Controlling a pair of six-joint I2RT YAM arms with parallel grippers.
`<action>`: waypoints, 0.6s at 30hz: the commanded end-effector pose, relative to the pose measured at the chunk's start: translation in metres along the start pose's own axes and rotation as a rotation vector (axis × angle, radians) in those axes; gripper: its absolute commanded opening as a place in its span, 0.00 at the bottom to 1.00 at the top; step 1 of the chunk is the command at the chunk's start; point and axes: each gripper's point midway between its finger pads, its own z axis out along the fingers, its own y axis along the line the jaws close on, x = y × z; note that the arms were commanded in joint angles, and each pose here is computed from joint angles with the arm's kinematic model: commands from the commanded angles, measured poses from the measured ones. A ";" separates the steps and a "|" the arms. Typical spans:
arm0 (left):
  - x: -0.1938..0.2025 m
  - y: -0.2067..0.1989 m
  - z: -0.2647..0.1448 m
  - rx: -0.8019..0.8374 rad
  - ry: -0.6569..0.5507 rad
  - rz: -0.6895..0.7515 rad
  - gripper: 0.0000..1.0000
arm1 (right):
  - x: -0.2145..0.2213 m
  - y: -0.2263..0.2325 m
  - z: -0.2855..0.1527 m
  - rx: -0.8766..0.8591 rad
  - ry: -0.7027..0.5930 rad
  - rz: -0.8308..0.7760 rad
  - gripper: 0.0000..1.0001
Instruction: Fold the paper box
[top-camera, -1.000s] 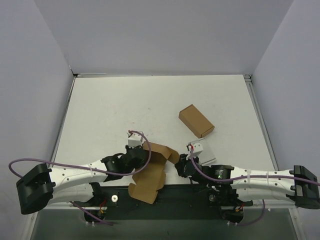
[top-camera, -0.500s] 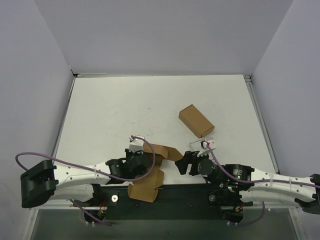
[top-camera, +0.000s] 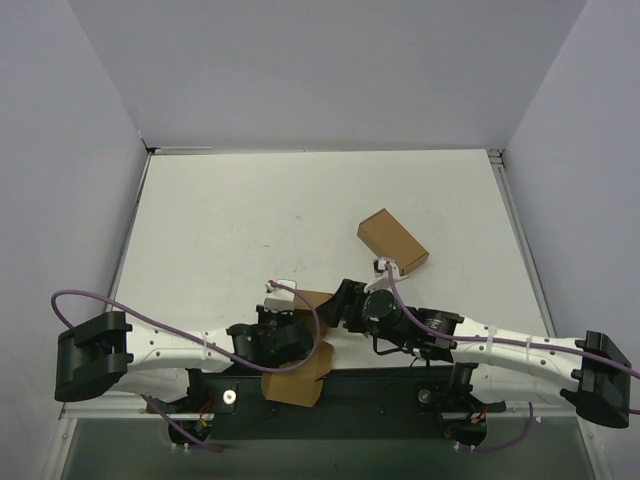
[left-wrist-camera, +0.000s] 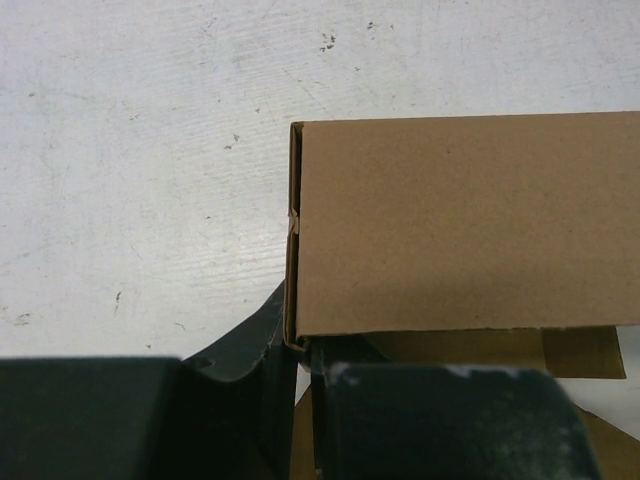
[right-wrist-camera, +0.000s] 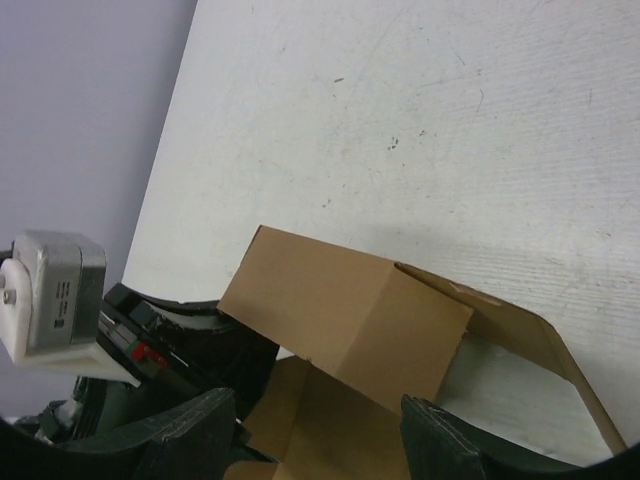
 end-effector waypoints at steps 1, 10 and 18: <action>0.002 -0.004 -0.005 -0.003 0.013 -0.002 0.00 | -0.014 0.020 0.008 -0.079 -0.036 0.087 0.66; 0.003 -0.009 -0.010 0.017 0.004 -0.065 0.00 | 0.000 -0.013 0.030 0.010 -0.013 0.102 0.64; 0.008 -0.014 -0.015 0.042 0.009 -0.109 0.00 | 0.006 -0.001 0.049 -0.056 0.000 0.143 0.59</action>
